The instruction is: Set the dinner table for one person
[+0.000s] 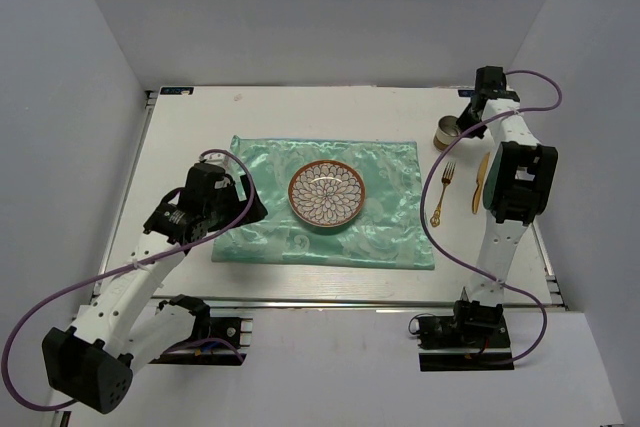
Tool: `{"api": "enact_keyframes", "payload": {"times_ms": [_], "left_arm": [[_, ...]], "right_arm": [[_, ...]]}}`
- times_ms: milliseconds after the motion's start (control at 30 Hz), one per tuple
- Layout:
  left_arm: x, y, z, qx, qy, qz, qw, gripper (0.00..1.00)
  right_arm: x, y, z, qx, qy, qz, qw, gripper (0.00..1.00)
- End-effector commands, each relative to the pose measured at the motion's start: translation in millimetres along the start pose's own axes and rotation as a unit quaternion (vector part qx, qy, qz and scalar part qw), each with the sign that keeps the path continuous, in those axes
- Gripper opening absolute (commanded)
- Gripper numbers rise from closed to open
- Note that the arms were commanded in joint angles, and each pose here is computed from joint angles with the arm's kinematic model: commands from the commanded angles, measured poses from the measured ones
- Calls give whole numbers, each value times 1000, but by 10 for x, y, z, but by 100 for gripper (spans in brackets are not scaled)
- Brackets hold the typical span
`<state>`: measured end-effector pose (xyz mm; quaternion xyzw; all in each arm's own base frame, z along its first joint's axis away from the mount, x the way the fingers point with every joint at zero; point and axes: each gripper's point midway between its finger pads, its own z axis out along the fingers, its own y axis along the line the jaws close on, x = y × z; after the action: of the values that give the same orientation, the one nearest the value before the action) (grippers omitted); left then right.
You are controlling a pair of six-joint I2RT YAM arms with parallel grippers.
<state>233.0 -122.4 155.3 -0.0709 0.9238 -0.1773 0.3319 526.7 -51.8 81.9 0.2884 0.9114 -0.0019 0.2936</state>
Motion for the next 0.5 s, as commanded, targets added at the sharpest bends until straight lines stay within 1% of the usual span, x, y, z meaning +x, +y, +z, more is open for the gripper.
{"api": "enact_keyframes", "payload": {"times_ms": [0,100,133,167,200,333,367,467], "left_arm": [[-15,-12,-27,6,-7,2,1000,98],[-28,-11,-35,5,-10,2,1000,98],[-26,-7,-35,5,-10,1,1000,98],[-29,-11,-42,5,-12,0,1000,98],[-33,-13,-55,7,-14,0,1000,98],[-38,-19,-78,9,-17,-3,1000,98],[-78,33,-80,-6,-29,-4,1000,98],[-93,48,-92,-11,-33,-7,999,98]], "right_arm": [[-217,29,-123,-7,-31,11,999,0],[-400,92,-408,-18,-66,17,997,0],[-479,166,-610,-35,-84,16,996,0],[-459,193,-665,-42,-85,12,995,0],[-511,274,-840,-56,-104,8,993,0],[-323,494,-1043,-82,-109,-29,990,0],[-250,534,-1034,-91,-99,-37,990,0],[148,805,-1052,-102,-59,-79,990,0]]}}
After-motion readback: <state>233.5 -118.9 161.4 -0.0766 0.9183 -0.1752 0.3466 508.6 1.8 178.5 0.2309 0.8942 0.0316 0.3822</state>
